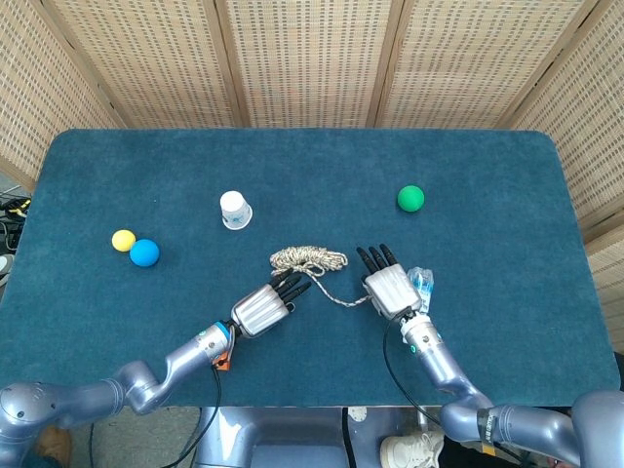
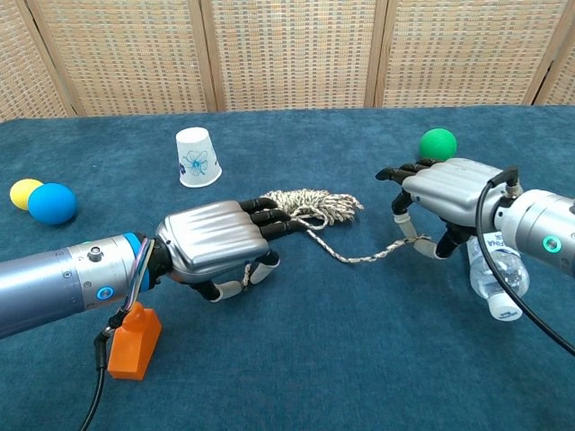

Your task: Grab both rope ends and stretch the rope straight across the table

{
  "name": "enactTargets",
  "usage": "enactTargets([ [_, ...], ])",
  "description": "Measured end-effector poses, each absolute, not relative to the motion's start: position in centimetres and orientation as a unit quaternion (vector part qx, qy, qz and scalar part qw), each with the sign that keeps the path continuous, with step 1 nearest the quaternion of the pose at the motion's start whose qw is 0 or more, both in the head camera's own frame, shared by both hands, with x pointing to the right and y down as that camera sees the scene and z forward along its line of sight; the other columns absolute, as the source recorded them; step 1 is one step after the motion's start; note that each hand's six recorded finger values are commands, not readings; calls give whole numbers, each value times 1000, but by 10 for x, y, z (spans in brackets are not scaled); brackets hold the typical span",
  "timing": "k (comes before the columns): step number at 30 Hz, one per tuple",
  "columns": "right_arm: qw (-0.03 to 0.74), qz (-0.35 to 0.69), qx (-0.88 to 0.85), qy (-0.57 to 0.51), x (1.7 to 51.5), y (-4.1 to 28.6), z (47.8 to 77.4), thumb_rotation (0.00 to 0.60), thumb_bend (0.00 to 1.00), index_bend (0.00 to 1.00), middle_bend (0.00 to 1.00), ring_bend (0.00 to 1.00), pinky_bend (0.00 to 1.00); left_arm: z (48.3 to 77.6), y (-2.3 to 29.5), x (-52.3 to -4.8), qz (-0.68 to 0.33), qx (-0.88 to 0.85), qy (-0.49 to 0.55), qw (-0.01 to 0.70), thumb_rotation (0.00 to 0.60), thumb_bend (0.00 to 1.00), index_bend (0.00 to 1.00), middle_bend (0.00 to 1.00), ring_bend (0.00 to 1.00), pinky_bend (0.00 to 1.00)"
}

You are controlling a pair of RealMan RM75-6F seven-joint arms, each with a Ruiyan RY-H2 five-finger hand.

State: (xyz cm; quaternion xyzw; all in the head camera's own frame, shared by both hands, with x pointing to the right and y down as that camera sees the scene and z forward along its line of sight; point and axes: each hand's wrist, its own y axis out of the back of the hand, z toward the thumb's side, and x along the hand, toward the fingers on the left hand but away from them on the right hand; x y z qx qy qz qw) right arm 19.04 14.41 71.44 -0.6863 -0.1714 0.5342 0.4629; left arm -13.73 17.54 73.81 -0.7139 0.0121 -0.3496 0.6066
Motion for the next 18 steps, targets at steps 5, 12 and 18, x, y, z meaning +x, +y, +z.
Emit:
enactTargets([
  [5,464,533,-686,-172,191,144,714,600,479,689,0,0,0,740,176,-138,-353,-716,13,603,600,401,551,0,0,0],
  [12,464,533,-686,-172,191,144,714,600,478,690,0,0,0,741,176,-139,-354,-718,14,600,600,422,628,0,0,0],
  [18,465,534,-686,-171,190,143,714,600,477,689,0,0,0,741,176,-139,-355,-719,16,598,600,429,632,0,0,0],
])
